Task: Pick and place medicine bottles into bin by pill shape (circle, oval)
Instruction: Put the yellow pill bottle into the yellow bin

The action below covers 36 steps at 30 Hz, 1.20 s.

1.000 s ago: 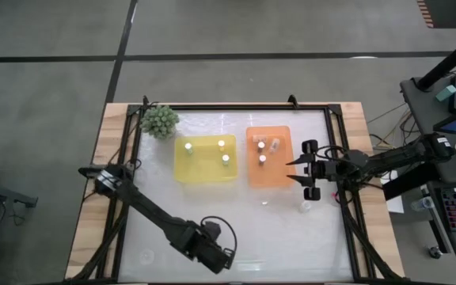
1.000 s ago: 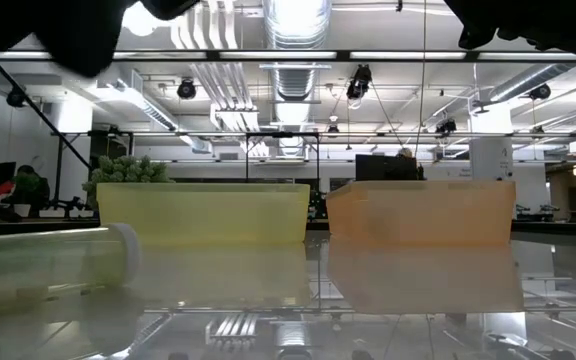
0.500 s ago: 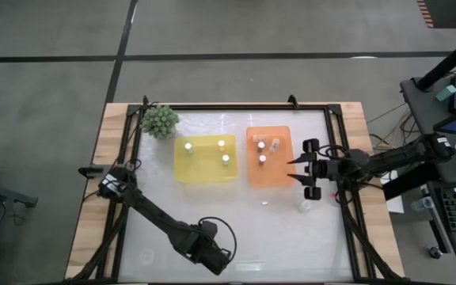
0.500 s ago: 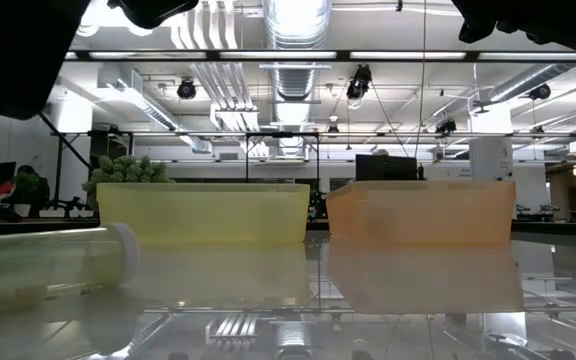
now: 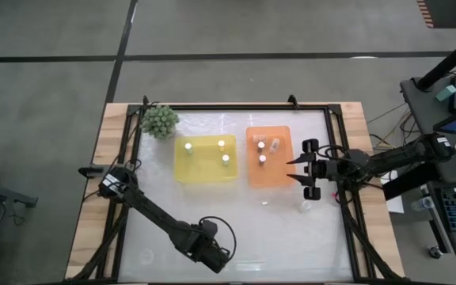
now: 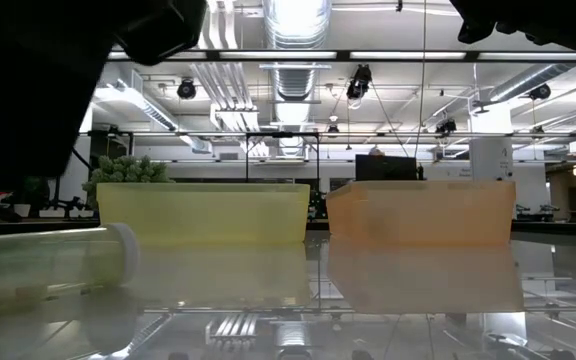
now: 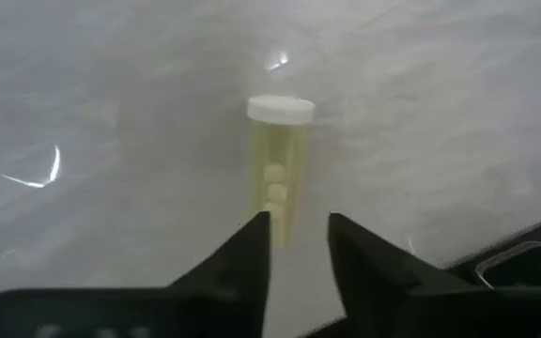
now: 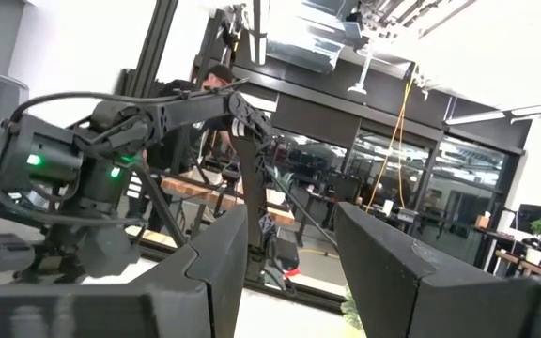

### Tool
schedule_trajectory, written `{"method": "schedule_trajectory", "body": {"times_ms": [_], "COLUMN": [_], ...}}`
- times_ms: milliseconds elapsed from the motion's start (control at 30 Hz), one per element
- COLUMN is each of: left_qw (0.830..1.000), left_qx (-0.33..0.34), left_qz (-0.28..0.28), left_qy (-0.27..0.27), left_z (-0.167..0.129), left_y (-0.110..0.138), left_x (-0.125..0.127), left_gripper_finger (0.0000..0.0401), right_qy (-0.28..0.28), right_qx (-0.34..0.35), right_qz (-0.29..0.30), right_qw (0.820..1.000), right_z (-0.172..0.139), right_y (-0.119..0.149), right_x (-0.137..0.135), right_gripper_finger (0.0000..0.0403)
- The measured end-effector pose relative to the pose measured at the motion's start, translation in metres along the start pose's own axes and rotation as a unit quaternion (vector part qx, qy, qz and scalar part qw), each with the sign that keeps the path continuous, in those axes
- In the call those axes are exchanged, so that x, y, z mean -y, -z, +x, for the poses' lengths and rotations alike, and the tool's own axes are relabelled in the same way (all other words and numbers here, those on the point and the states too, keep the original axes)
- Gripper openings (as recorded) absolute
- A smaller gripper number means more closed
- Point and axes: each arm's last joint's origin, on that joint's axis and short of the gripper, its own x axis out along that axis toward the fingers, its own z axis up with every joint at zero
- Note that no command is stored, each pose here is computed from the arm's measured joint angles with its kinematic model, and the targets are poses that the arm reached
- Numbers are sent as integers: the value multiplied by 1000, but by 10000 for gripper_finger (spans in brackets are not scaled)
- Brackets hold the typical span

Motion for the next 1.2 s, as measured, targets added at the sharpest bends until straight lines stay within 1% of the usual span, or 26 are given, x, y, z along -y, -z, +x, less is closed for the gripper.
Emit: {"method": "schedule_trajectory", "body": {"times_ms": [167,267,333,500,633,767,1100,1200], "left_qw": [1000,1000,1000,1000,1000,1000,1000,1000], "left_qx": [11,13,14,17,14,11,9,9], "left_qz": [12,12,12,11,10,7,11,19], "left_qy": [9,10,14,-3,14,22,21,21], "left_z": [10,16,18,27,34,36,36,36], "left_y": [-2,-3,-3,-5,-6,-8,-7,-7], "left_x": [-3,-6,-6,-14,-14,-14,-14,-14], "left_gripper_finger": [156,177,181,182,182,166,79,66], "right_qy": [0,0,0,0,0,0,0,0], "right_qx": [0,0,0,0,0,0,0,0], "right_qz": [-1,-2,-5,-6,-6,-6,-7,-7], "right_qw": [1000,1000,1000,1000,1000,1000,1000,1000], "right_z": [0,0,0,0,0,0,0,0], "right_y": [0,0,0,0,0,0,0,0], "right_x": [0,0,0,0,0,0,0,0], "right_gripper_finger": [155,155,155,155,155,155,155,155]}}
